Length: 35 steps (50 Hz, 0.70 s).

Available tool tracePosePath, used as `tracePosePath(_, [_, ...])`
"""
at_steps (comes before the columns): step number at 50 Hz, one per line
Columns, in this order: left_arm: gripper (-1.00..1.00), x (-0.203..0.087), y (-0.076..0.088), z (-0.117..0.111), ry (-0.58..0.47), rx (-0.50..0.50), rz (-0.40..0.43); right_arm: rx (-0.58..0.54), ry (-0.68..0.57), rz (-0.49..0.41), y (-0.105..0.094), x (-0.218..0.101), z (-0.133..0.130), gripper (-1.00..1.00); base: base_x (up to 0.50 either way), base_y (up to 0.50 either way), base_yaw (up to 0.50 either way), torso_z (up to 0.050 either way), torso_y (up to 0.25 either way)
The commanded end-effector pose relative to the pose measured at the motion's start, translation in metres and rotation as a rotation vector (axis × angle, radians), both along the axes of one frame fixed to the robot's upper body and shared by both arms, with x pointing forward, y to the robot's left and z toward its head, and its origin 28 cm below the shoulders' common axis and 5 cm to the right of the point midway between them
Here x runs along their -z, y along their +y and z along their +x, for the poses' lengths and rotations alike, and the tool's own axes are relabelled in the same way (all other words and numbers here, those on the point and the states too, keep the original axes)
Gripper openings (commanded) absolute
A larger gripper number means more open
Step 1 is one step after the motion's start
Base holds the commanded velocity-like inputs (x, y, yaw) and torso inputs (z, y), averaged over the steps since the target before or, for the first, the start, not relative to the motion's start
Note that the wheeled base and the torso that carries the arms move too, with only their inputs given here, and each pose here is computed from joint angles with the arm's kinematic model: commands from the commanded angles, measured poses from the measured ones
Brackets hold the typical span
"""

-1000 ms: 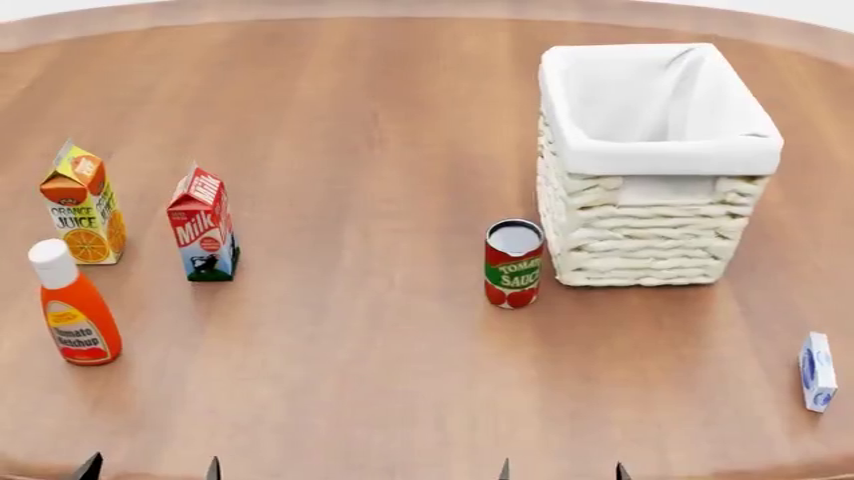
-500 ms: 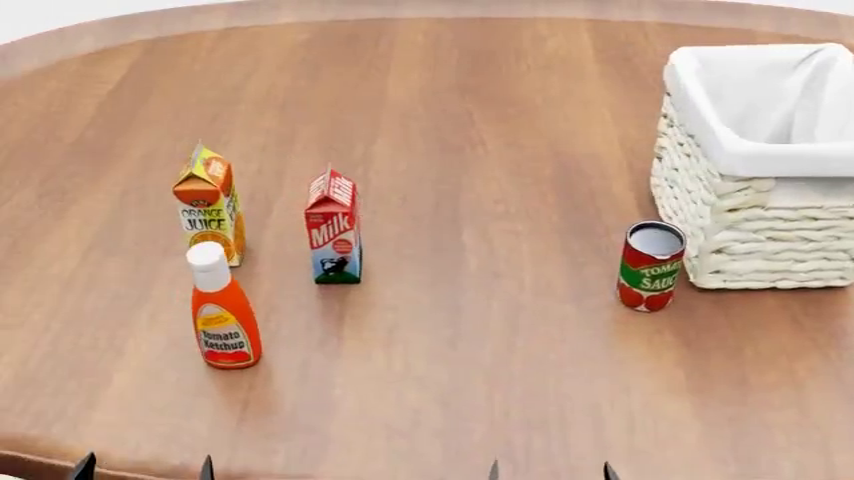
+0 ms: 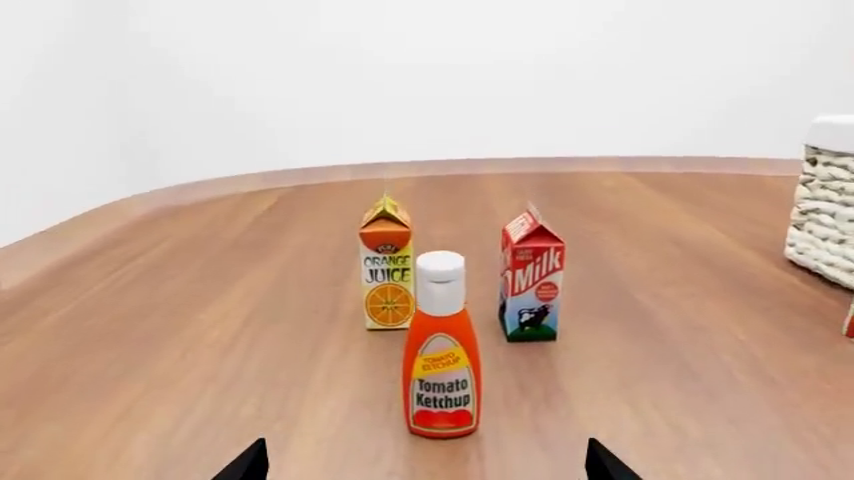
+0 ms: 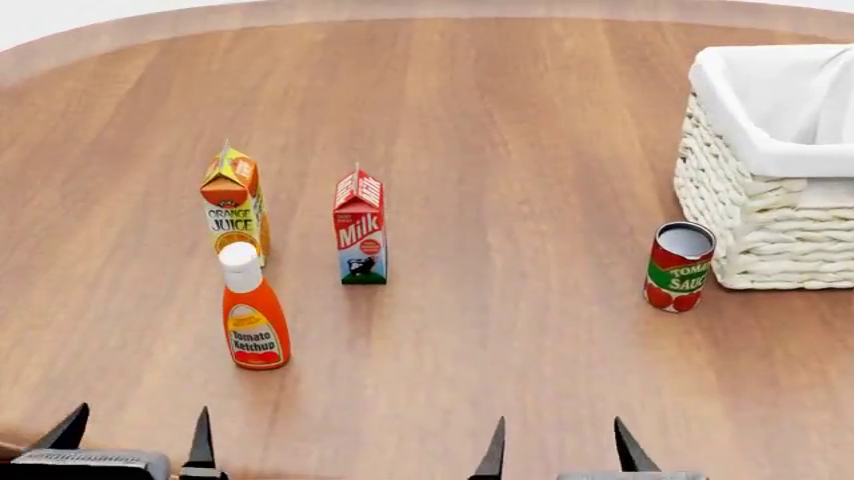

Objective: Pick the milk and place it in the basket.

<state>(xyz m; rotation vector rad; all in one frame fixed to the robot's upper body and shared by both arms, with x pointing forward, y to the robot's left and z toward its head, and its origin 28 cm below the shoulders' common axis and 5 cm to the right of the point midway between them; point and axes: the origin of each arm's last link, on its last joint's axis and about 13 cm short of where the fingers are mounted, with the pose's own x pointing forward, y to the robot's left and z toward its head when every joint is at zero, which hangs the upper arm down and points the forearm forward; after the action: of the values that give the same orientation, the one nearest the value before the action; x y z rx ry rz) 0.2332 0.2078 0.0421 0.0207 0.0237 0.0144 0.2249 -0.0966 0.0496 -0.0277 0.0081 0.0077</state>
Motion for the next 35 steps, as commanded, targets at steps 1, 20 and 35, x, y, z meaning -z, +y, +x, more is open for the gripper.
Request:
tracePosePath(1, [1.0, -0.072, -0.004, 0.013, -0.071, 0.041, -0.019, -0.019, -0.066, -0.049, -0.007, -0.068, 0.005, 1.0, 0.0, 0.0, 0.0, 0.0, 0.0])
tracePosePath(20, [1.0, -0.087, -0.004, 0.014, -0.107, 0.043, -0.049, -0.023, -0.074, -0.078, -0.009, -0.082, 0.009, 1.0, 0.31, 0.0, 0.0, 0.0, 0.0])
tracePosePath(35, [1.0, -0.09, -0.002, 0.017, -0.111, 0.041, -0.057, -0.028, -0.062, -0.07, -0.009, -0.078, 0.011, 1.0, 0.5, 0.0, 0.0, 0.0, 0.0])
